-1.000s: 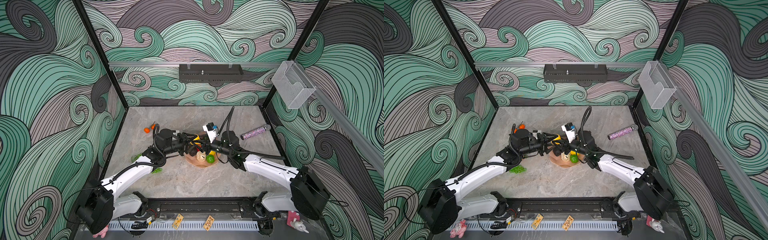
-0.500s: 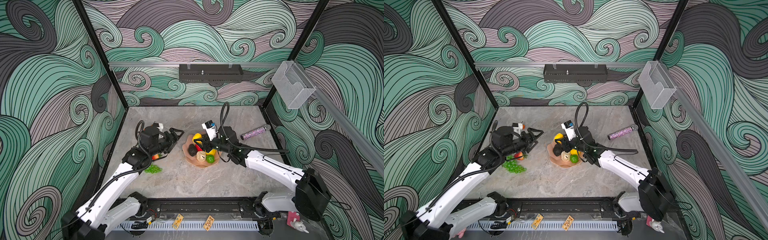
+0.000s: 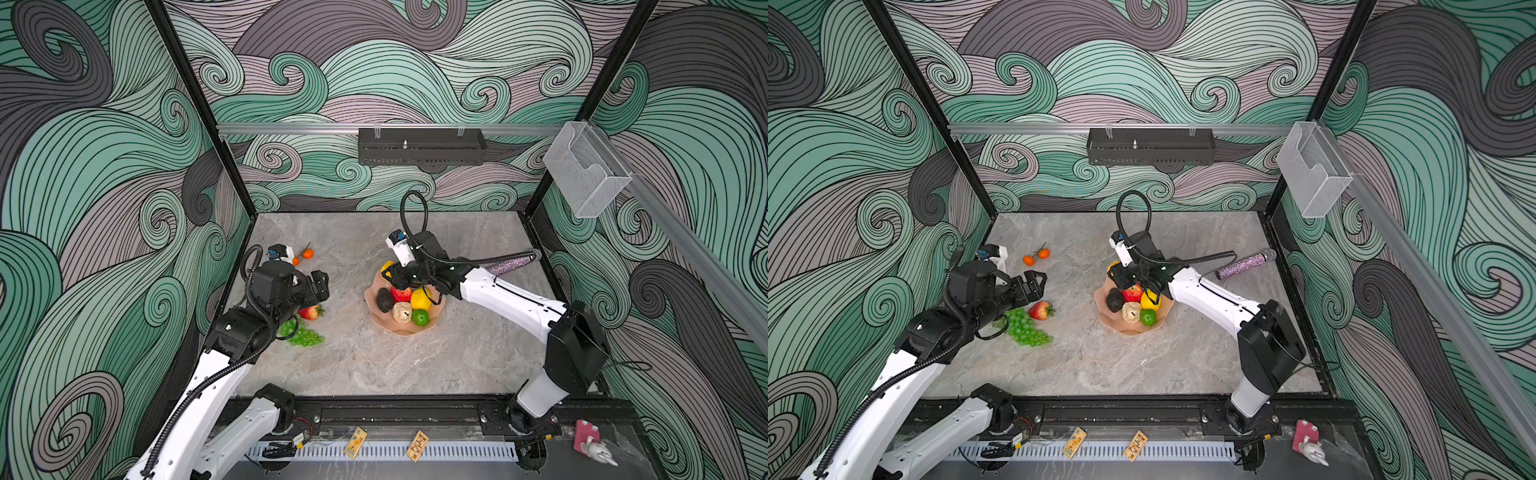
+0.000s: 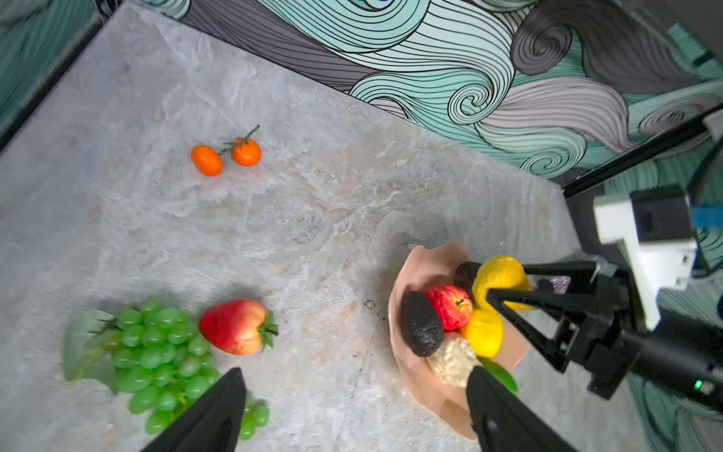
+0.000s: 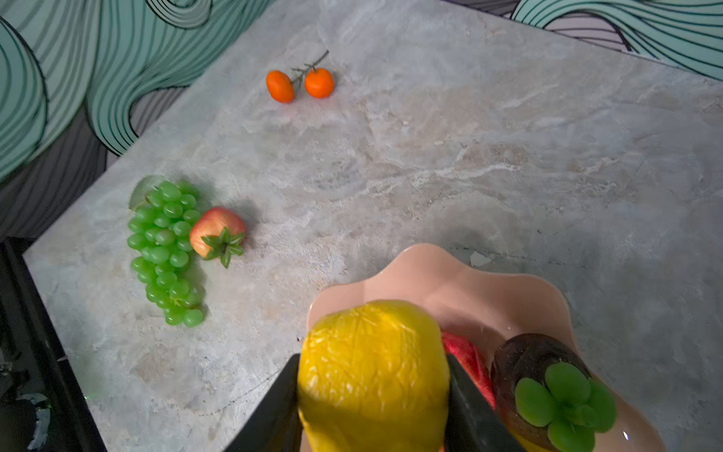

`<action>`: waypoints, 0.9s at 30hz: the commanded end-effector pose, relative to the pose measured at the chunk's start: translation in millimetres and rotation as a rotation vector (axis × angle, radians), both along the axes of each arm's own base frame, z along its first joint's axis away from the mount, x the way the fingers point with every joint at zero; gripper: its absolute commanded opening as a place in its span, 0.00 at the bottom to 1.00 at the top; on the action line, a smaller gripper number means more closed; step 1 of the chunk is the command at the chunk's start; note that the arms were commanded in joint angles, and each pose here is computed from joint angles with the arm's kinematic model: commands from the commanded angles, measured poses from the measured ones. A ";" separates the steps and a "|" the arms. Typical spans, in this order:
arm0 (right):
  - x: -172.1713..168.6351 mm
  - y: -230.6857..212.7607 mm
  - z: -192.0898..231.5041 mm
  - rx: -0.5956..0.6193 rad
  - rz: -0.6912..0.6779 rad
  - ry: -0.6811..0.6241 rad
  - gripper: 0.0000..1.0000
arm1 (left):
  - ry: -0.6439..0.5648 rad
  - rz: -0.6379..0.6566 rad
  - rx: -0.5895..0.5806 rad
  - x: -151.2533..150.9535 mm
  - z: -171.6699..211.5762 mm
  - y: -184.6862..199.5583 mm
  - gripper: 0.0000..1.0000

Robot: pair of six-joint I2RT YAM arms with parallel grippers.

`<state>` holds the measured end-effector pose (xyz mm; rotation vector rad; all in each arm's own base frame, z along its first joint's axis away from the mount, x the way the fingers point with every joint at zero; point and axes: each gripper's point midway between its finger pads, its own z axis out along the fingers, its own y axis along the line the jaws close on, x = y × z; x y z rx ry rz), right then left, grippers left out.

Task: Place and organize the fake fruits in the fruit bowl
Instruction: 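Lower the yellow lemon into the bowl with the right gripper while left withdraws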

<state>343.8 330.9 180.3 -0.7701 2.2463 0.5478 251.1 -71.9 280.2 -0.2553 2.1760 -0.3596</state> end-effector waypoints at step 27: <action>32.7 8.6 -84.2 -0.366 0.052 0.125 0.46 | -0.101 -0.019 0.275 -16.9 -5.2 34.0 0.91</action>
